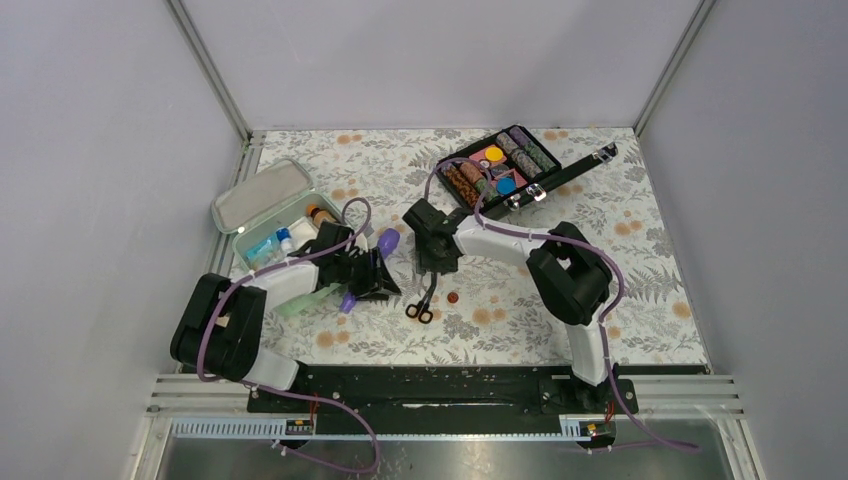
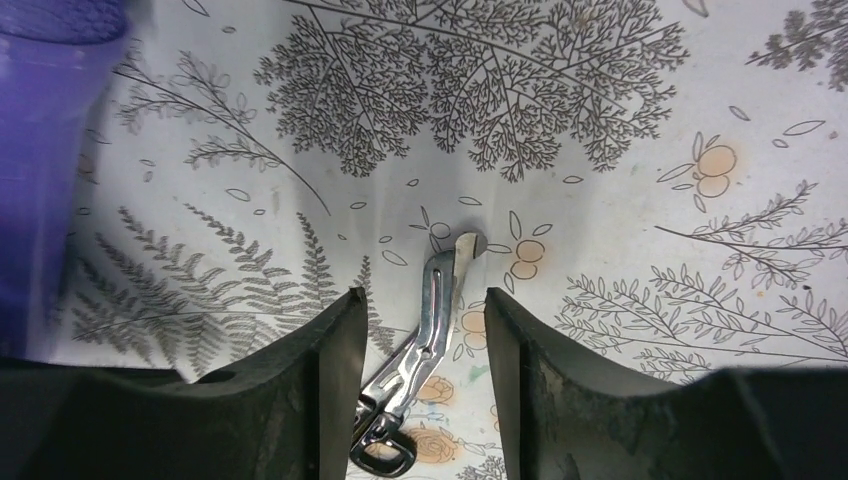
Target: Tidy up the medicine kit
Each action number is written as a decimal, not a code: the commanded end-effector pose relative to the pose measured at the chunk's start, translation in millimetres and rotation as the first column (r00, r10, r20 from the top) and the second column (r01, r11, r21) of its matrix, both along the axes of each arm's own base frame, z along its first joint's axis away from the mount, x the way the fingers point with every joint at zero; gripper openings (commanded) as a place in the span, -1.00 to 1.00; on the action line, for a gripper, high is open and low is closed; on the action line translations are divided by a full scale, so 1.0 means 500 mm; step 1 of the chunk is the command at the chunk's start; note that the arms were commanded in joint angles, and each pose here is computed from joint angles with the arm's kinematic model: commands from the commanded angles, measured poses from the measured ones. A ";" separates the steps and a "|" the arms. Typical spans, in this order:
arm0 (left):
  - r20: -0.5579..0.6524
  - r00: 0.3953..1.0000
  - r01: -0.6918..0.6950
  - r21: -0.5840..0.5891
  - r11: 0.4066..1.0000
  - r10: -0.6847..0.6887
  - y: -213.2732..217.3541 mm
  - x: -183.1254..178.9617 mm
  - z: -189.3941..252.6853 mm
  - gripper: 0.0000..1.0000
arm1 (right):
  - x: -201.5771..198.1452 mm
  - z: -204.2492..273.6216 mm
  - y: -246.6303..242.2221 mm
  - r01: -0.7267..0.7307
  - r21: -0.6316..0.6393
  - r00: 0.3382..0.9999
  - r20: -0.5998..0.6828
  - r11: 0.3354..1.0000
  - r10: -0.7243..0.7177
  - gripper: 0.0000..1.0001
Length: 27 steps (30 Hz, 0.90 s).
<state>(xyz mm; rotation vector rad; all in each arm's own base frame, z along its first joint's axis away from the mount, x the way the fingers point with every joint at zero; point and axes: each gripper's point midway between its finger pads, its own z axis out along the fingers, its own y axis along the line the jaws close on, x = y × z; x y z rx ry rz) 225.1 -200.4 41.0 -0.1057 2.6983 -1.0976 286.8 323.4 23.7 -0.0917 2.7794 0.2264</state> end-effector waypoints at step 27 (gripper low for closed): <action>0.117 0.984 0.130 0.030 0.991 -0.133 -0.057 -0.016 0.007 0.09 | -0.091 -0.135 -0.019 -0.100 0.071 0.986 -0.130 0.992 0.108 -1.00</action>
